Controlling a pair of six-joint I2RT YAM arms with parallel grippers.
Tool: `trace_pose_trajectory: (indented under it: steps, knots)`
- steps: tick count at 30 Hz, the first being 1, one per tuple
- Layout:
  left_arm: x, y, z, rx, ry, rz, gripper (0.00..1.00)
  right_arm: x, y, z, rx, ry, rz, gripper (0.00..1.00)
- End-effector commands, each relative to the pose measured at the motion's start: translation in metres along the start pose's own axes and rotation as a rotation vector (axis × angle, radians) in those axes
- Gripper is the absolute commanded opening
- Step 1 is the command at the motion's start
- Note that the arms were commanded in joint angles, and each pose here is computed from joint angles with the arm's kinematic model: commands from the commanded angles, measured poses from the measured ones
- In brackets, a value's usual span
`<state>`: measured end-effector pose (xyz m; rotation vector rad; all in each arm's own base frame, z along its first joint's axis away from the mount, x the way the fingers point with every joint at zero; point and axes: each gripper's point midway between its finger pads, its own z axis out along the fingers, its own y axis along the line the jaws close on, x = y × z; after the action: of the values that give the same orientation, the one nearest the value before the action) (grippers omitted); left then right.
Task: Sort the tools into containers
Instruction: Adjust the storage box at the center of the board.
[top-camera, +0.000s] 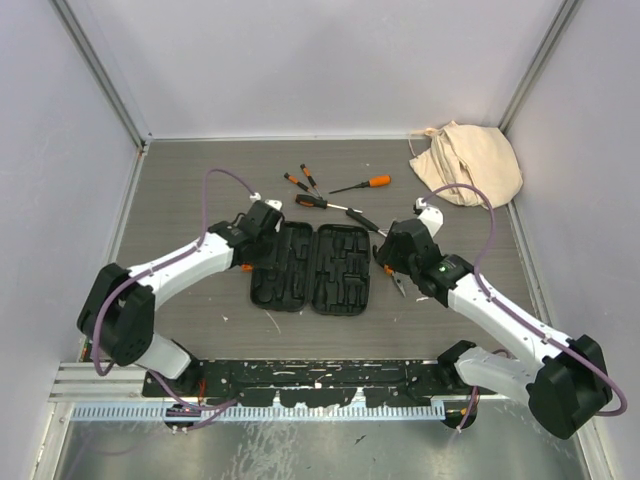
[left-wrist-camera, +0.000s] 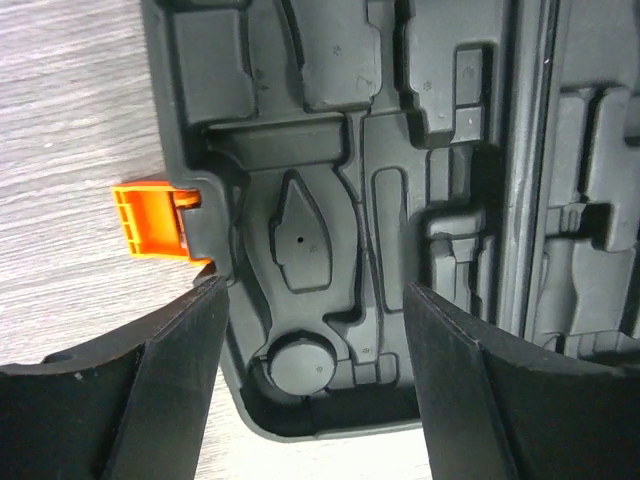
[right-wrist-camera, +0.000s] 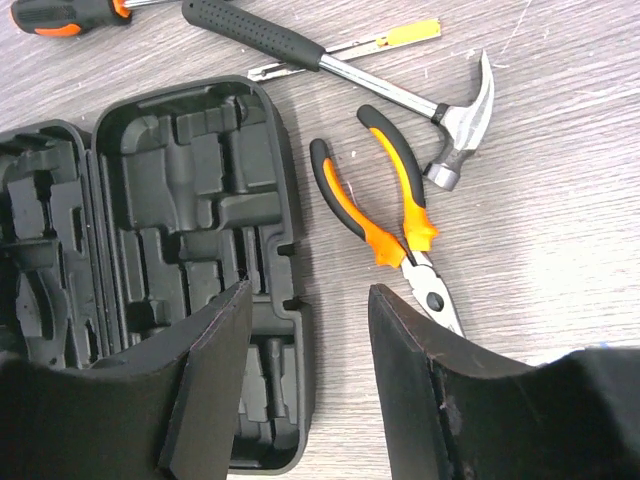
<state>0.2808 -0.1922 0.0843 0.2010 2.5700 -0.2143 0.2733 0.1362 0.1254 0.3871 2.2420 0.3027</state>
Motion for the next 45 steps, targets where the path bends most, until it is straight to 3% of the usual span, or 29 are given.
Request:
trace_pose_trajectory:
  steps: [1,12,19,27,34,45]
  knots:
    - [-0.016,-0.016,0.01,0.028,-0.024,0.016,0.69,0.001,-0.007,-0.002,0.005,0.006,-0.011,0.55]
    - [-0.004,-0.001,0.039,-0.102,0.061,0.006,0.6,0.014,-0.01,0.002,0.002,0.051,-0.01,0.55]
    - [0.006,0.025,0.039,-0.245,0.073,-0.008,0.54,0.023,-0.007,0.006,-0.023,0.077,0.002,0.55]
    - [0.026,0.038,0.034,-0.3,0.094,-0.084,0.45,0.024,-0.004,0.007,-0.031,0.083,0.01,0.55]
    - [0.041,0.041,0.033,-0.314,0.117,-0.147,0.25,0.026,-0.003,0.008,-0.034,0.093,0.008,0.55]
    - [0.047,0.051,0.022,-0.415,0.11,-0.309,0.07,0.028,-0.004,0.008,-0.034,0.097,0.013,0.55]
